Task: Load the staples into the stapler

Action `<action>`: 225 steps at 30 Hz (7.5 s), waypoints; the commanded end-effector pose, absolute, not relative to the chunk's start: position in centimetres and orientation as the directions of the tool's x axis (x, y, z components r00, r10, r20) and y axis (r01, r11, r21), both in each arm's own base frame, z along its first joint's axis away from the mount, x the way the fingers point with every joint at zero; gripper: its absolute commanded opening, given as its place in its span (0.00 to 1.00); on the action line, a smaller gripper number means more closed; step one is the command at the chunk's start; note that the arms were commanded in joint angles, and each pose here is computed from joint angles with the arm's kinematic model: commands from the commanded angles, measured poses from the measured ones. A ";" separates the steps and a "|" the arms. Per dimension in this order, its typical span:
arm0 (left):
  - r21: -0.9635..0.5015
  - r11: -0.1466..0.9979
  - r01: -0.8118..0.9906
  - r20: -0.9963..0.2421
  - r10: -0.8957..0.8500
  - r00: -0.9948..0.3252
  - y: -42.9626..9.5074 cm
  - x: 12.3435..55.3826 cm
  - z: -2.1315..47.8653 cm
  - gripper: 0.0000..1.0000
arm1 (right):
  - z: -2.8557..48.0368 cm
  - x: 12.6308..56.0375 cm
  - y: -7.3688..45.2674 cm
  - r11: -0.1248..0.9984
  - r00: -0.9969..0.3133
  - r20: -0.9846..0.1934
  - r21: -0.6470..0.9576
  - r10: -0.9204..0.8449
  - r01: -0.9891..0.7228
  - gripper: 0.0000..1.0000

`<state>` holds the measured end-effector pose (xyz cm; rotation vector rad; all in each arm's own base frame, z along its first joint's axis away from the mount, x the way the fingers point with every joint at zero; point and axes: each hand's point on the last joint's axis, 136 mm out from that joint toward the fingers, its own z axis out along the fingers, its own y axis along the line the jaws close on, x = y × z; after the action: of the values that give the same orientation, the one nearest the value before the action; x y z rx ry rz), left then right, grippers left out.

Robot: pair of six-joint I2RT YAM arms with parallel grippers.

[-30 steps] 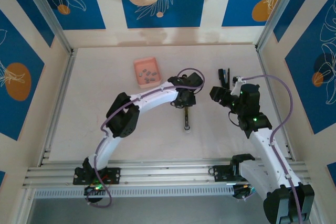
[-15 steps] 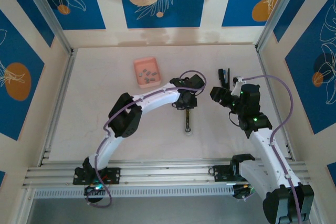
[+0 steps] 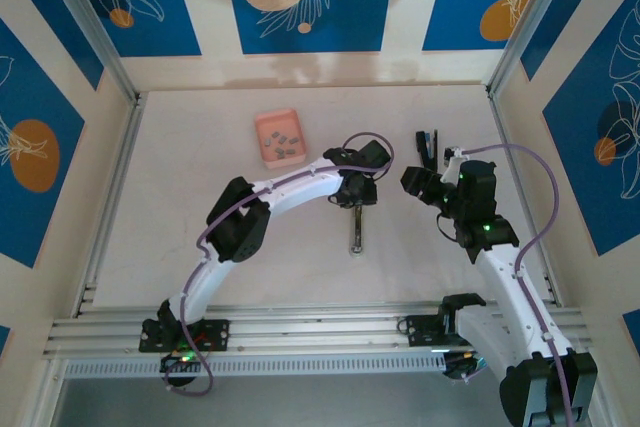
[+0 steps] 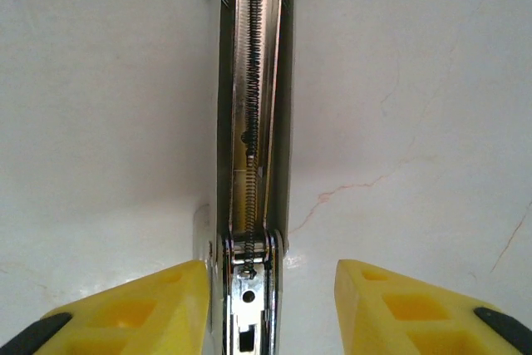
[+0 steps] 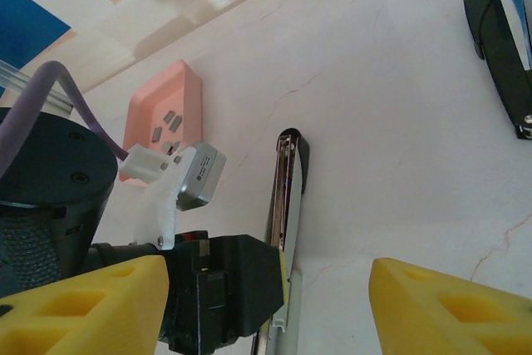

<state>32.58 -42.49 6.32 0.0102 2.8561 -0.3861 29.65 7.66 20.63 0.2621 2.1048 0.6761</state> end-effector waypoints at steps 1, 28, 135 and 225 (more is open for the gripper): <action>-0.303 0.950 0.080 -0.313 -0.019 -0.950 -43.1 32.7 10.2 0.44 | 21.0 29.4 7.8 0.821 -0.606 -0.675 0.568 0.422 -0.062 0.65; -0.560 0.821 0.111 -0.483 -0.214 -0.849 -27.6 33.5 13.0 0.54 | 9.6 43.2 -1.6 0.997 -0.963 -0.270 -0.068 0.007 0.026 0.78; -0.485 0.394 0.781 -0.856 -0.032 -0.516 -35.7 30.3 27.5 0.10 | 25.6 28.7 23.3 0.708 -0.274 -0.962 0.185 -0.012 -0.681 0.62; 0.039 0.271 0.962 -0.998 0.060 0.024 -32.4 25.6 38.1 0.00 | 19.0 28.1 16.4 0.617 -0.752 -0.651 0.637 0.109 -0.462 0.55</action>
<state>25.93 -32.58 33.84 1.0678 1.4729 -0.9885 27.87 15.70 16.24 -0.0653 2.3262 1.1700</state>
